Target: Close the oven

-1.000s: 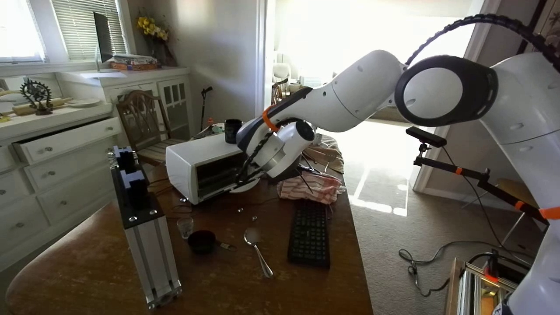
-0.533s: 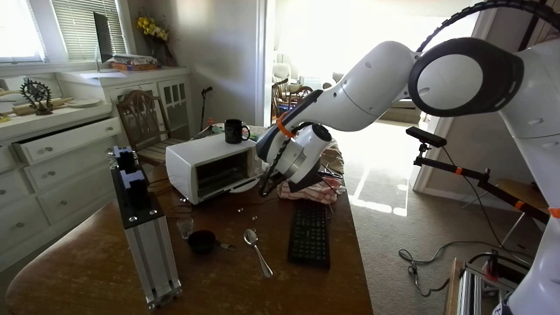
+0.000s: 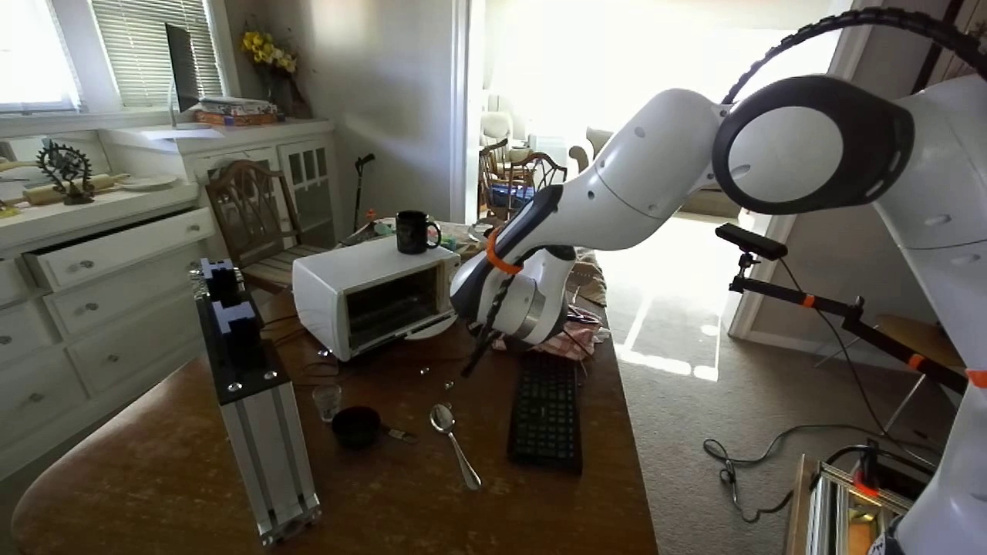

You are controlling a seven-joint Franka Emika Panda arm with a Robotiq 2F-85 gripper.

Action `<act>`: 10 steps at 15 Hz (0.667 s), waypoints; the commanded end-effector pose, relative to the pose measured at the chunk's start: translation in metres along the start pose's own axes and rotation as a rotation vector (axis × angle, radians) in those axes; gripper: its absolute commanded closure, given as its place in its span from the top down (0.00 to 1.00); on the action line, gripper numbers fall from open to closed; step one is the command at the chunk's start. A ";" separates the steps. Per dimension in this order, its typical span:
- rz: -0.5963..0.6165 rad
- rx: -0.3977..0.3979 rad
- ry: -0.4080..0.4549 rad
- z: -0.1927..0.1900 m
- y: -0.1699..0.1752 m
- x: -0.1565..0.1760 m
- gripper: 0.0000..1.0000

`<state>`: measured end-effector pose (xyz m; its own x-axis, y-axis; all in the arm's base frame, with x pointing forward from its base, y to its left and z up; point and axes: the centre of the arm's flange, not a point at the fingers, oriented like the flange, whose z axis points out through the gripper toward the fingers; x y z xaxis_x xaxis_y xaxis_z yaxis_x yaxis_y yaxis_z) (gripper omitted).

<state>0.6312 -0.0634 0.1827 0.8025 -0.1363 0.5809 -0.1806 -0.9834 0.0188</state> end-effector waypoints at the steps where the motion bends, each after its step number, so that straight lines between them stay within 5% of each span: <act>1: 0.025 0.000 0.055 0.031 -0.017 -0.005 0.00; 10: 0.106 0.014 0.179 0.061 -0.043 -0.006 0.00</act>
<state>0.6654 -0.0231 0.1487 0.7147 -0.1819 0.6754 -0.2253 -0.9740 -0.0240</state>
